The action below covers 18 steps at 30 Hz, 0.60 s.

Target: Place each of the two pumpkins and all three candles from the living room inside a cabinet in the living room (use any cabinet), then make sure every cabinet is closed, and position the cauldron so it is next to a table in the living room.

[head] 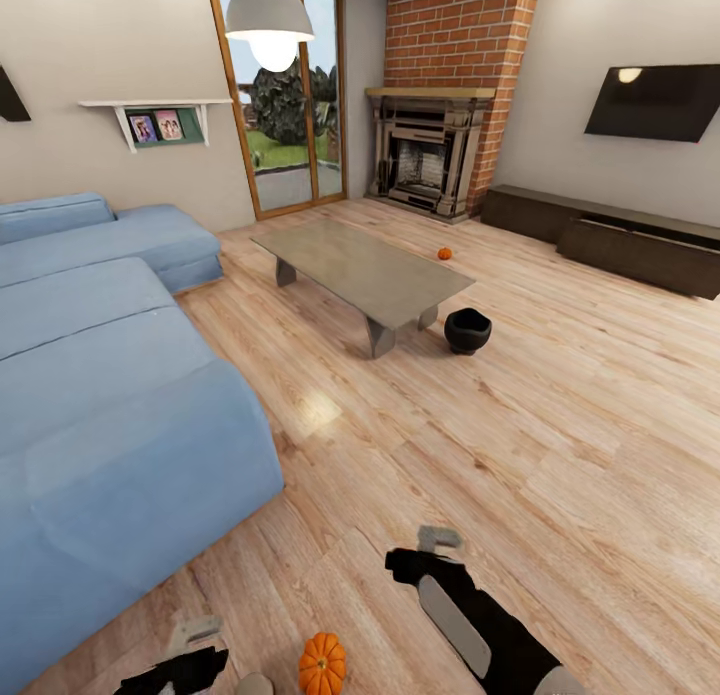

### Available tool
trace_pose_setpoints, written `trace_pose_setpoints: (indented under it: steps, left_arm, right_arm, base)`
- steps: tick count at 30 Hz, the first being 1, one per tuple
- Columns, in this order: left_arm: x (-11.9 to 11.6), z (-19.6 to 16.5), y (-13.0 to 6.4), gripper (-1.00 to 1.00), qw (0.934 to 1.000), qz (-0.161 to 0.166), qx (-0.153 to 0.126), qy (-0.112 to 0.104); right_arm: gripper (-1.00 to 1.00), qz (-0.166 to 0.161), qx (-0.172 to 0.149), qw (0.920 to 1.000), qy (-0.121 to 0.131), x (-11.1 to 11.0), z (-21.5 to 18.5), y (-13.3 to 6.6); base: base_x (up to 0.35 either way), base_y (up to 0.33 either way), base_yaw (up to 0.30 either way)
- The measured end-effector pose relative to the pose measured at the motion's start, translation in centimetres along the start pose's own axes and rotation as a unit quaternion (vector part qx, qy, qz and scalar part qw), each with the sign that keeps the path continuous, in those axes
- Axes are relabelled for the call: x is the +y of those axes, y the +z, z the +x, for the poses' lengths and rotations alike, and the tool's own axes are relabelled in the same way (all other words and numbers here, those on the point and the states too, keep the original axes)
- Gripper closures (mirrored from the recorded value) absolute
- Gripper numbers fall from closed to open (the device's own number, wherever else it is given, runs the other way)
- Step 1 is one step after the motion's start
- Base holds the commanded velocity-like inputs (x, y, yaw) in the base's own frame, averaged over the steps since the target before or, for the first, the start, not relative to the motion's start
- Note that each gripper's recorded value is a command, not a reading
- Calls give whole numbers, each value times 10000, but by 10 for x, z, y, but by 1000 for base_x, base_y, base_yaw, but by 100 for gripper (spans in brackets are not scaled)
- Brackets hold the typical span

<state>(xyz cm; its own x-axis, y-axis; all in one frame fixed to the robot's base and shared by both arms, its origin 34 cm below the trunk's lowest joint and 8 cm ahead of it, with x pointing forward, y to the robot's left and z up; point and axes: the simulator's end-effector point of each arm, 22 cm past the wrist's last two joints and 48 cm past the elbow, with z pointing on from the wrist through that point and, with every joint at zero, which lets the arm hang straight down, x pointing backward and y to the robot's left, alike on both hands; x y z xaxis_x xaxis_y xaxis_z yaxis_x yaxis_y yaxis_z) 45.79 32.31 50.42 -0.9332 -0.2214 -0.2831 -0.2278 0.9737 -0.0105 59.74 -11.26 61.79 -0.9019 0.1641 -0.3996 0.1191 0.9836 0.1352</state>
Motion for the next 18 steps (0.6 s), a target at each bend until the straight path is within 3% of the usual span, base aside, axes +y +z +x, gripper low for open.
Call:
trace_pose_setpoints:
  steps: [3,7,12,18]
  left_arm:
    - [-18,-20,0,-100,9998,187,-58,45]
    - [-33,-36,1,-100,9992,353,-143,83]
    - [-36,-33,8,-100,9992,374,-40,93]
    - [-34,-25,18,-100,9994,354,15,64]
  right_arm:
    - [-100,-235,-341,9991,-67,31,-52,-37]
    - [-100,-403,-675,9968,172,39,-102,-76]
    - [-100,-644,-486,9951,575,26,-118,-88]
    - [-100,-703,-285,9950,651,20,-112,-80]
  base:
    - [0,0,0]
    - [0,0,0]
    - [0,0,0]
    - [0,0,0]
